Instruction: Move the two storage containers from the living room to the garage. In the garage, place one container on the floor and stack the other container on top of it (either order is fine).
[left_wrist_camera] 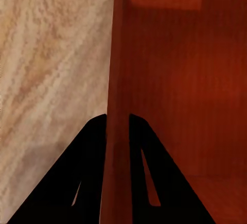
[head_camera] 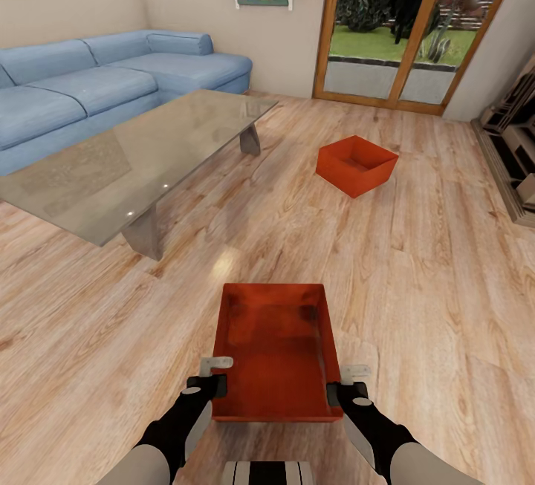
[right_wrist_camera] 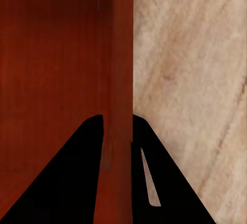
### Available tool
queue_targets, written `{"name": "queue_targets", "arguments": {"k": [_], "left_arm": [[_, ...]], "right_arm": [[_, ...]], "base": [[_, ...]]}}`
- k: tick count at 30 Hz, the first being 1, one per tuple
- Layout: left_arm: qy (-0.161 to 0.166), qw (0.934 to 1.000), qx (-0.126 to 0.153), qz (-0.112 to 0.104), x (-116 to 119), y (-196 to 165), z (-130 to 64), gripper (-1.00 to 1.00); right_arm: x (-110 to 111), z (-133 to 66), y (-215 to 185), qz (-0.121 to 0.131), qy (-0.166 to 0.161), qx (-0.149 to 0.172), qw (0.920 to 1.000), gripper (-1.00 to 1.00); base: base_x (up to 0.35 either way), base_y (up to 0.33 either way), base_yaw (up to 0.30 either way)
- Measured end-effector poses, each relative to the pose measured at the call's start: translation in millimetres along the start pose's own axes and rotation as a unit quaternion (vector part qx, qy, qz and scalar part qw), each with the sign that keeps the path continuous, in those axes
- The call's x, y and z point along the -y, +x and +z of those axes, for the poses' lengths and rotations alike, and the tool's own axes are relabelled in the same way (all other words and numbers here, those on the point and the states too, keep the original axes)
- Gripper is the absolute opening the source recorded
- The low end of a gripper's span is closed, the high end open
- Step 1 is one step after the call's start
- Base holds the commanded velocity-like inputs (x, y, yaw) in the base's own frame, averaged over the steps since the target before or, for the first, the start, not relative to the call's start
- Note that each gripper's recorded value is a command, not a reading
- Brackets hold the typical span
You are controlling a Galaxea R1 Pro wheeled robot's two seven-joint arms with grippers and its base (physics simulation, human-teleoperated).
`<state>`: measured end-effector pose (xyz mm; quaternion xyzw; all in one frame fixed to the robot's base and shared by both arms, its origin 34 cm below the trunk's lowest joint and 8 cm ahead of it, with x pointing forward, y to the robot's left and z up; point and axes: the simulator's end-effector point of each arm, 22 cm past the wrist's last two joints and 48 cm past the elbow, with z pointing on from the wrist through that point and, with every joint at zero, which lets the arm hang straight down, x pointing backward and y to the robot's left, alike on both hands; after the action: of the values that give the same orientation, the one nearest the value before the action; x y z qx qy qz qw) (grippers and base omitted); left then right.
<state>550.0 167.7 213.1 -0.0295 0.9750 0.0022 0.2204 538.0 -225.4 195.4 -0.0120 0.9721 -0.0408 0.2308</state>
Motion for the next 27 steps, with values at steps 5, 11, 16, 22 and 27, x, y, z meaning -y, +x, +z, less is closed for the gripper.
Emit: {"name": "queue_targets", "arguments": {"k": [5, 11, 16, 22, 27], "left_arm": [[0.001, 1.0, 0.0, -0.001, -0.2, -0.1, 0.1, -1.0], [0.001, 1.0, 0.0, -0.001, -0.4, -7.4, -8.6, -1.0], [0.001, 1.0, 0.0, 0.0, -0.1, -14.7, -17.4, -1.0], [0.001, 1.0, 0.001, 0.001, 0.2, -23.9, -28.0, -1.0], [0.001, 1.0, 0.001, 0.0, 0.4, -31.0, -36.9, -1.0]], "right_arm": [[0.0, 0.0, 0.0, 0.0, 0.0, 0.0, 1.0, -1.0], [0.5, -8.7, -7.2, 0.0, 0.001, 0.0, 1.0, -1.0], [1.4, -17.4, -14.5, 0.0, 0.001, 0.0, 1.0, -1.0], [2.4, -27.7, -23.0, 0.002, 0.001, 0.001, 1.0, -1.0], [3.3, -36.3, -30.2, 0.002, 0.0, 0.001, 1.0, -1.0]], "base": [[0.0, 0.0, 0.0], [0.0, 0.0, 0.0], [0.0, 0.0, 0.0], [0.0, 0.0, 0.0], [0.0, 0.0, 0.0]]}}
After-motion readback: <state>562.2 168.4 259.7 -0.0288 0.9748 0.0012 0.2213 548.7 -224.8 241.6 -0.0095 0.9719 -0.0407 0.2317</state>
